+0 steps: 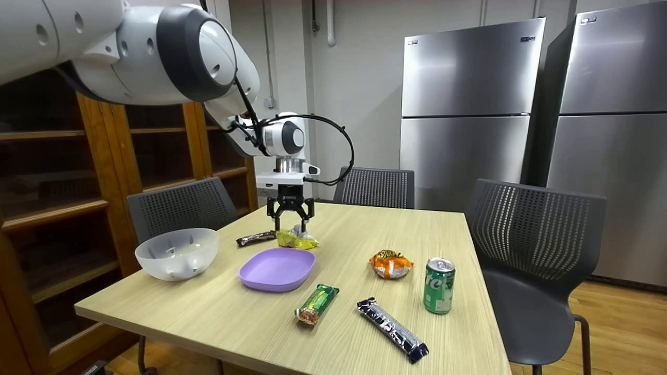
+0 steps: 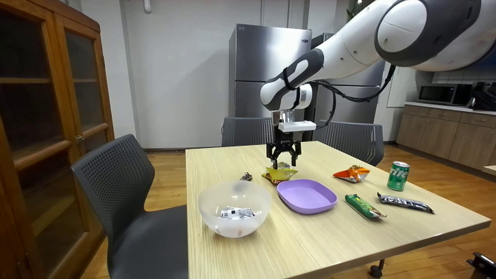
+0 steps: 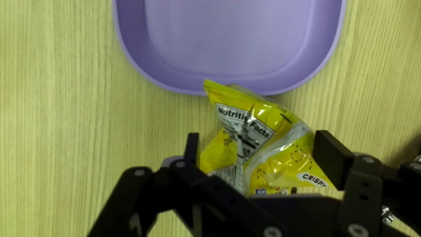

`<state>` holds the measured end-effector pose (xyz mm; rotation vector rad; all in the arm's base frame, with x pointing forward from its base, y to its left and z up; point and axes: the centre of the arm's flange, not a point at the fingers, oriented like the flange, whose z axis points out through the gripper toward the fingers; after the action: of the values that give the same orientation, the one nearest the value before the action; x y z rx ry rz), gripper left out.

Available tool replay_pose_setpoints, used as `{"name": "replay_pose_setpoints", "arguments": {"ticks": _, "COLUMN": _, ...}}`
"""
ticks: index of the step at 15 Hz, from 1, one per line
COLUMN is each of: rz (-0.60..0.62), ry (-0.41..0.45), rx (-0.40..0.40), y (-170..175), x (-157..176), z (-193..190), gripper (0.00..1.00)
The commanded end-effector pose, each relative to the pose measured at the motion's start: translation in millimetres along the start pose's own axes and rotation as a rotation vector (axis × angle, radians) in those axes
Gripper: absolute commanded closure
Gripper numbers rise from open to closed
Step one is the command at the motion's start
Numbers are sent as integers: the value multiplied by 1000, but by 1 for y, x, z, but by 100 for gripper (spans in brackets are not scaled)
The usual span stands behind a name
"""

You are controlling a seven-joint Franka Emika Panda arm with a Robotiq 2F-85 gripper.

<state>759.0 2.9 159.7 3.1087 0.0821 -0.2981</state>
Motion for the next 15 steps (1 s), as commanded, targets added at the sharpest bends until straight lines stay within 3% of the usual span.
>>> {"name": "replay_pose_setpoints", "arguments": {"ticks": 1, "rz": 29, "ry": -7, "rx": 16, "y": 3, "x": 16, "z": -9, "gripper": 42}}
{"name": "replay_pose_setpoints", "arguments": {"ticks": 4, "rz": 26, "ry": -8, "rx": 15, "y": 2, "x": 16, "z": -10, "gripper": 67}}
{"name": "replay_pose_setpoints", "arguments": {"ticks": 9, "rz": 21, "ry": -14, "rx": 13, "y": 0, "x": 14, "z": -10, "gripper": 100}}
{"name": "replay_pose_setpoints", "arguments": {"ticks": 15, "rz": 11, "ry": -8, "rx": 9, "y": -5, "x": 8, "z": -16, "gripper": 100}}
